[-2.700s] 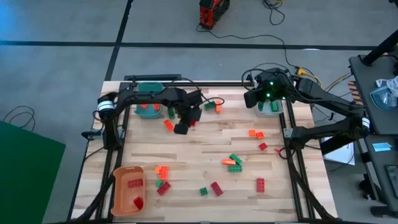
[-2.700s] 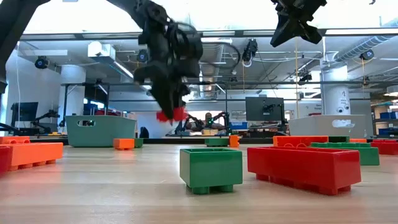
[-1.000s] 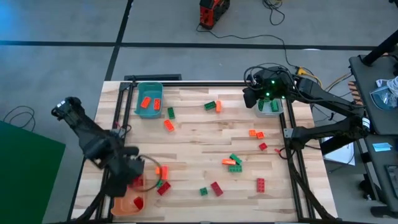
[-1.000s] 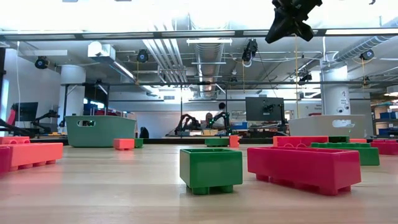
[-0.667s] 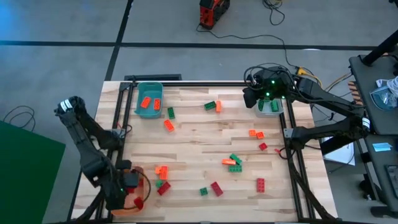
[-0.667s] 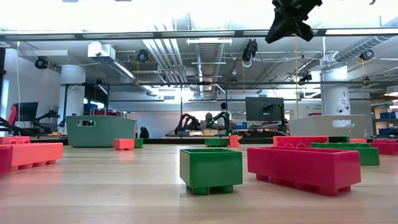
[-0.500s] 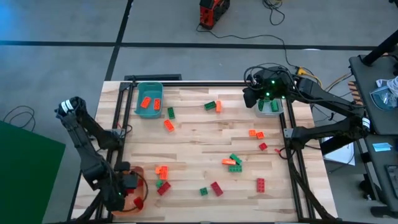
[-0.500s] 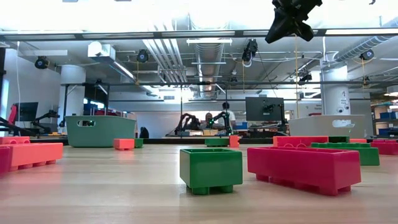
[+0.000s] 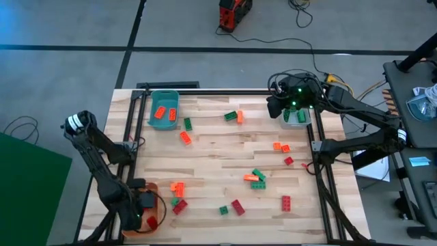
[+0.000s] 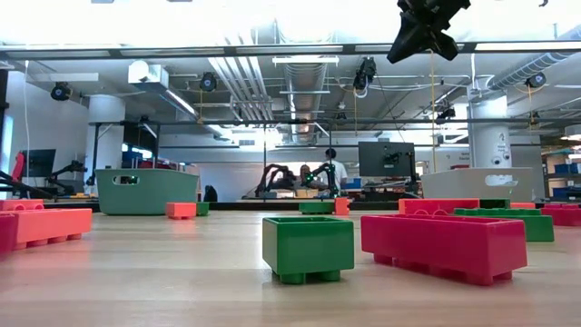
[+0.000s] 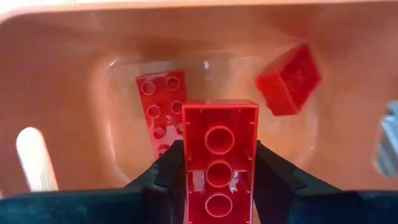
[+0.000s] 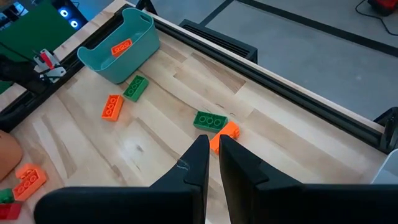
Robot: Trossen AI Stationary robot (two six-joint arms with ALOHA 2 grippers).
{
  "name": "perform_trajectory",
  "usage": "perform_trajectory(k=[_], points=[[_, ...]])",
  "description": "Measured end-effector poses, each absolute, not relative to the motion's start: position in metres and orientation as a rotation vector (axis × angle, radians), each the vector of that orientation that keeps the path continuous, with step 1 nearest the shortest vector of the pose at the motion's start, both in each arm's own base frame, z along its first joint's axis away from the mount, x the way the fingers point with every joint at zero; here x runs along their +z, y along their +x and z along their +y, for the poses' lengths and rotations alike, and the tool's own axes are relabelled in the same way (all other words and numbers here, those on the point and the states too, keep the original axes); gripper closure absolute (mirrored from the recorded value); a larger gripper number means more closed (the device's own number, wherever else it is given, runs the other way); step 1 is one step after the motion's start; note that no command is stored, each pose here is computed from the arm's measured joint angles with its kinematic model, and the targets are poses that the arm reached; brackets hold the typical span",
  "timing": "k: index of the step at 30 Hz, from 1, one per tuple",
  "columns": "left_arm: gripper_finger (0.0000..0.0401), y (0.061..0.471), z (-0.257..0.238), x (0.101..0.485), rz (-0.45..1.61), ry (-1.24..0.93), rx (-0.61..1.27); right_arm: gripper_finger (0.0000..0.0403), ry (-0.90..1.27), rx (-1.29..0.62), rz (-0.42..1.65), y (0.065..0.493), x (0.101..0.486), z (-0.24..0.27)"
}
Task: Sort blocks
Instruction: Put the red game piece into the orange bin, then put the orange game piece into the blue bin
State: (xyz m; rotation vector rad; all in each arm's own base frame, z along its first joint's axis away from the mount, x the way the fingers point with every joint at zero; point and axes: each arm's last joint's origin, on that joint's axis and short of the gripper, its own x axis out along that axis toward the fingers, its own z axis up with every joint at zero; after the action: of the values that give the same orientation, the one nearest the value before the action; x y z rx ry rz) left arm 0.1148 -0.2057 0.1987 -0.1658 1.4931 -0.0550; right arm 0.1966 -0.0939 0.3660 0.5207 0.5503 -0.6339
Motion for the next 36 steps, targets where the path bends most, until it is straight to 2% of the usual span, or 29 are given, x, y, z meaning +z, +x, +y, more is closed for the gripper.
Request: perform_trajectory(k=[9,15,25,31,36], points=[[0.0290,0.124,-0.222,0.183,1.481,-0.110,-0.027,0.0375,0.526,-0.636,0.548,0.197,0.366,-0.094],[0.0289,0.126,-0.228,0.183,1.451,-0.154,-0.059,0.0375,0.528,-0.636,0.545,0.197,0.366,-0.094],[0.0186,0.125,-0.228,0.183,1.468,-0.161,-0.058,0.0375,0.530,-0.637,0.545,0.197,0.366,-0.094],[0.0165,0.124,-0.230,0.186,1.527,-0.179,-0.089,0.0375,0.530,-0.637,0.545,0.197,0.366,-0.094],[0.0163,0.126,-0.233,0.208,1.534,-0.159,-0.067,0.0375,0.530,-0.637,0.545,0.197,0.366,-0.094]])
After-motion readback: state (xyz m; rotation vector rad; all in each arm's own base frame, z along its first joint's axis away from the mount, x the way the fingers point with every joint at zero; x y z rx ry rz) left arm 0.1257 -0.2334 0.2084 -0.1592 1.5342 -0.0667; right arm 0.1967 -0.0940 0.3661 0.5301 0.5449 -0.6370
